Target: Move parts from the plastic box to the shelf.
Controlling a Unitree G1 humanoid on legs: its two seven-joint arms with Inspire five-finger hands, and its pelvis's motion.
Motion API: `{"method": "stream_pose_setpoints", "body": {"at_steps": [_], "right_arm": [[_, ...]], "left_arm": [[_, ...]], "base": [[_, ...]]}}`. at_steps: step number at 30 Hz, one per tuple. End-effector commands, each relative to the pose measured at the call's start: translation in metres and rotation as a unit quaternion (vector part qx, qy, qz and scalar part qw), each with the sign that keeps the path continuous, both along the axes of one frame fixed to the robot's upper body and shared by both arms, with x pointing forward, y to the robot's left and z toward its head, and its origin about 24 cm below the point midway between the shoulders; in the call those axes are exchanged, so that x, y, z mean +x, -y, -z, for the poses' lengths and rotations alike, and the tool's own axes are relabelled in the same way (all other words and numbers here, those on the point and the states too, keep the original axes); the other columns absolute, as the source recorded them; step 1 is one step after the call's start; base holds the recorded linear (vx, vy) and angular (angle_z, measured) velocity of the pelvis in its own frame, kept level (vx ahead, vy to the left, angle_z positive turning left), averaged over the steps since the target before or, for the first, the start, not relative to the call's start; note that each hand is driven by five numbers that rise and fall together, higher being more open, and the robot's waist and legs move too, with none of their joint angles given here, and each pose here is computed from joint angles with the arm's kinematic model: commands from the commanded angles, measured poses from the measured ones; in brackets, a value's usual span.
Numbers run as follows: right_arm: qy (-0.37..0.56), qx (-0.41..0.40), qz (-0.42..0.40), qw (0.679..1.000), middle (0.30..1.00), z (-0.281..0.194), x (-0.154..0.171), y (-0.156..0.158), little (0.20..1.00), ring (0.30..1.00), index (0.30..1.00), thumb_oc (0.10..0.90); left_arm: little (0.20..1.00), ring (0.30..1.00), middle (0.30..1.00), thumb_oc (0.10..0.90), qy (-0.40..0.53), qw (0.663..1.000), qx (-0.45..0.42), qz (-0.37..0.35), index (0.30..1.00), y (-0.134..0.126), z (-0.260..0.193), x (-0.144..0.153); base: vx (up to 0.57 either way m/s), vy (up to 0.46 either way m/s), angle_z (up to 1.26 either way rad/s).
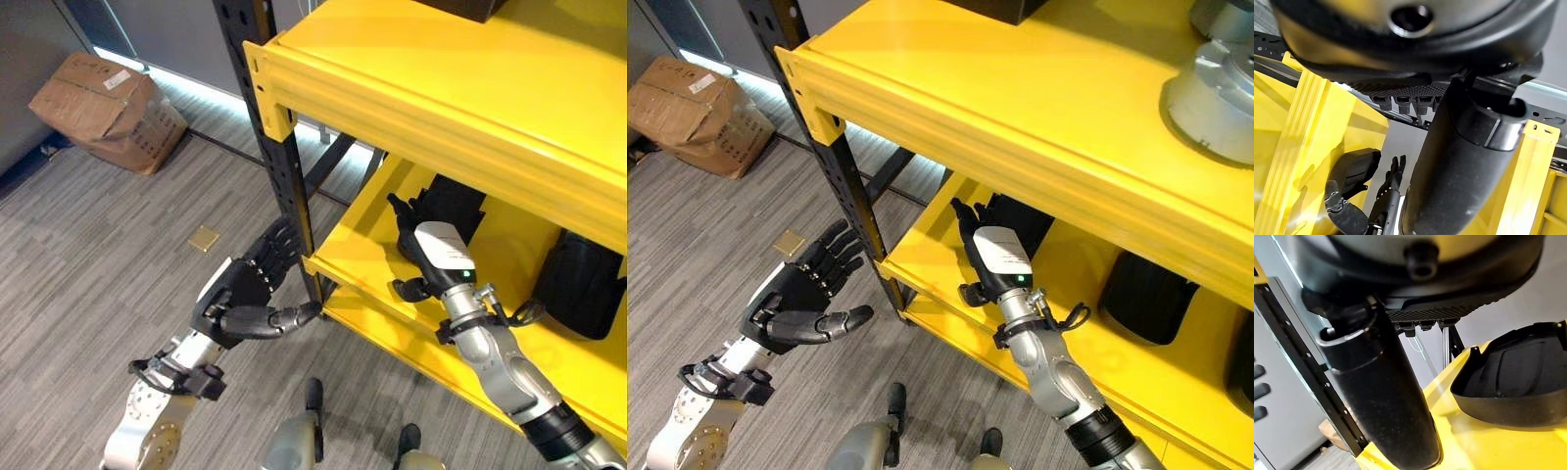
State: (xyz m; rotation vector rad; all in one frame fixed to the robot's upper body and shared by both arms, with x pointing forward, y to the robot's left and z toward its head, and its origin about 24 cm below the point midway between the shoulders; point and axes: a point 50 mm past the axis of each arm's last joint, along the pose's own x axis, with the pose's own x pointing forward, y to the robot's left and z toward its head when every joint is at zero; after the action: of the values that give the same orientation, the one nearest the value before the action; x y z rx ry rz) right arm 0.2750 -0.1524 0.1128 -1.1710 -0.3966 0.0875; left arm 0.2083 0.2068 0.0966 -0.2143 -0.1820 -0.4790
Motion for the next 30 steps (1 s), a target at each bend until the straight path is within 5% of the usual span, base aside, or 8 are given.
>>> {"method": "stream_pose_setpoints", "body": {"at_steps": [1, 13, 16, 19, 23, 25, 30], "right_arm": [[0.128, 0.029, -0.07, 0.989, 1.0, -0.056, -0.01, -0.011, 1.0, 1.0, 1.0, 0.9], [0.12, 0.084, -0.15, 0.978, 1.0, -0.063, -0.036, -0.016, 1.0, 1.0, 1.0, 0.9], [0.123, 0.161, -0.158, 0.967, 1.0, -0.063, -0.044, -0.01, 1.0, 1.0, 1.0, 0.9], [0.125, 0.272, -0.138, 0.944, 1.0, -0.059, -0.048, 0.005, 1.0, 1.0, 1.0, 0.9], [0.154, 0.319, -0.122, 0.927, 1.0, -0.059, -0.059, 0.016, 1.0, 1.0, 1.0, 0.9], [0.172, 0.331, -0.1, 0.923, 1.0, -0.059, -0.067, 0.027, 1.0, 1.0, 1.0, 0.9], [0.188, 0.307, 0.001, 0.933, 1.0, -0.052, -0.077, 0.062, 1.0, 1.0, 1.0, 0.9]], "left_arm": [[1.0, 1.0, 1.0, 0.9, 0.126, 0.991, -0.043, 0.017, 1.0, 0.009, -0.041, -0.006], [1.0, 1.0, 1.0, 0.9, 0.132, 0.99, -0.049, 0.025, 1.0, 0.009, -0.044, -0.009], [1.0, 1.0, 1.0, 0.9, 0.12, 0.99, -0.064, 0.048, 1.0, 0.011, -0.041, -0.008], [1.0, 1.0, 1.0, 0.9, 0.044, 0.982, -0.142, 0.112, 1.0, 0.024, -0.025, -0.005], [1.0, 1.0, 1.0, 0.9, -0.009, 0.975, -0.195, 0.105, 1.0, 0.029, -0.011, -0.004], [1.0, 1.0, 1.0, 0.9, 0.002, 0.98, -0.179, 0.089, 1.0, 0.027, -0.011, -0.005], [1.0, 1.0, 1.0, 0.9, -0.012, 0.956, -0.234, 0.177, 1.0, 0.034, -0.004, -0.014]], "base": [[-0.02, 0.008, -0.12], [-0.02, -0.003, -0.06], [-0.05, -0.014, -0.04], [-0.04, -0.009, -0.08], [-0.01, 0.008, -0.17], [-0.02, 0.016, -0.24], [-0.03, -0.011, -0.27]]}}
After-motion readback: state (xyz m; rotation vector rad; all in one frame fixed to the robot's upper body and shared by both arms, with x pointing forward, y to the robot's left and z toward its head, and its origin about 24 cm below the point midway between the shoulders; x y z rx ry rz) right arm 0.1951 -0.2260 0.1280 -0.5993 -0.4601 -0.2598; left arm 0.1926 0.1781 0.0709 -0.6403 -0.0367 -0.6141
